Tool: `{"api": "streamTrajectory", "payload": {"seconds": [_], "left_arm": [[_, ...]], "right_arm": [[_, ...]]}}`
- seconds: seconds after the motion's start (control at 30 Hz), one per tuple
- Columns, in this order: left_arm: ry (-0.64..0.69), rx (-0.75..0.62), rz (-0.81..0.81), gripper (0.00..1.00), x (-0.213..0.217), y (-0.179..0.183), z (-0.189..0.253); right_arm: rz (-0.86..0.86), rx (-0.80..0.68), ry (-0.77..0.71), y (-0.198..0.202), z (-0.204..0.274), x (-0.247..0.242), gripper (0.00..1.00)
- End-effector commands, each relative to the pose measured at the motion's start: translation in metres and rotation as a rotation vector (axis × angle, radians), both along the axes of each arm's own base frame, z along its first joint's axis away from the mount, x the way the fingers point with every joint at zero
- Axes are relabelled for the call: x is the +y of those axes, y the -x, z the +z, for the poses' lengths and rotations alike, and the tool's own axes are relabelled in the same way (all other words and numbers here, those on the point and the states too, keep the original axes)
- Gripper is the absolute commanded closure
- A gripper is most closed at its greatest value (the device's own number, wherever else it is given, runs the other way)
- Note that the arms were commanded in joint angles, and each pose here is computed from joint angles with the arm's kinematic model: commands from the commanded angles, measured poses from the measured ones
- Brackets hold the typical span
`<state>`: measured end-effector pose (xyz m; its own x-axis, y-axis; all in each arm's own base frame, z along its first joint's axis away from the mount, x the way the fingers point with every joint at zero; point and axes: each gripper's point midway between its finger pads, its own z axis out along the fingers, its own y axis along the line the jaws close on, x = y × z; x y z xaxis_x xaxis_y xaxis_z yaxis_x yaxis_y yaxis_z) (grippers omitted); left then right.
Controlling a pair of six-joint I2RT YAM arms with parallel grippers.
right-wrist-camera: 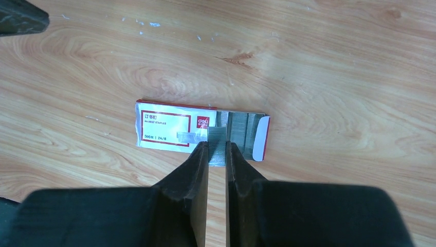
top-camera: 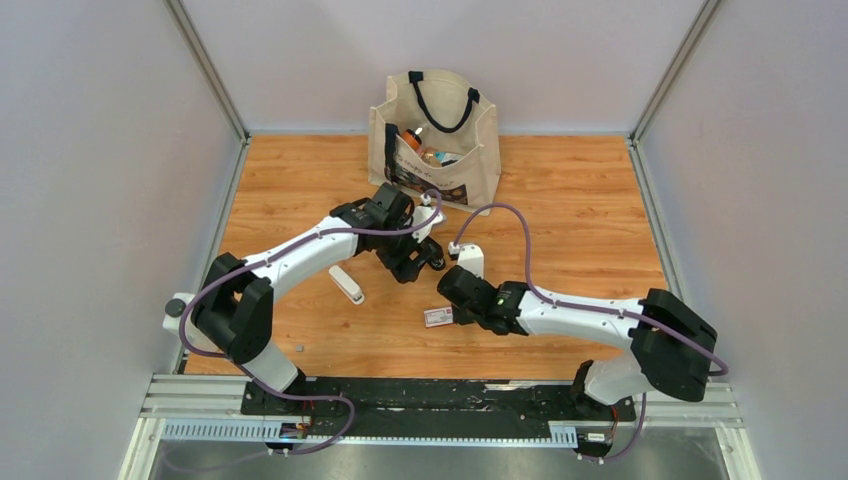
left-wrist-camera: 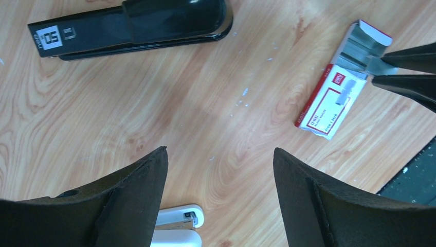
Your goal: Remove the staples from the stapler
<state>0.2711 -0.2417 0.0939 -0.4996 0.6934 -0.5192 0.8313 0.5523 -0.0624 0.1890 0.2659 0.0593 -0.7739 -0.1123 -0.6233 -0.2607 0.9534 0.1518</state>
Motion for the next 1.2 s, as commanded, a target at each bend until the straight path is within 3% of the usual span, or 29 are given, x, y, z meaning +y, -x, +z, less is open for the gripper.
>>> {"api": "streamTrajectory", "payload": {"seconds": [0.0,1.17], "left_arm": [[0.036,0.028,-0.029,0.17,-0.005,0.012,0.008],[0.046,0.024,-0.03,0.18,-0.004,0.015,0.008]], "right_arm": [[0.013,-0.028,-0.013,-0.008,0.01,0.009,0.93],[0.057,0.019,0.083,0.0,-0.016,0.008,0.92]]}}
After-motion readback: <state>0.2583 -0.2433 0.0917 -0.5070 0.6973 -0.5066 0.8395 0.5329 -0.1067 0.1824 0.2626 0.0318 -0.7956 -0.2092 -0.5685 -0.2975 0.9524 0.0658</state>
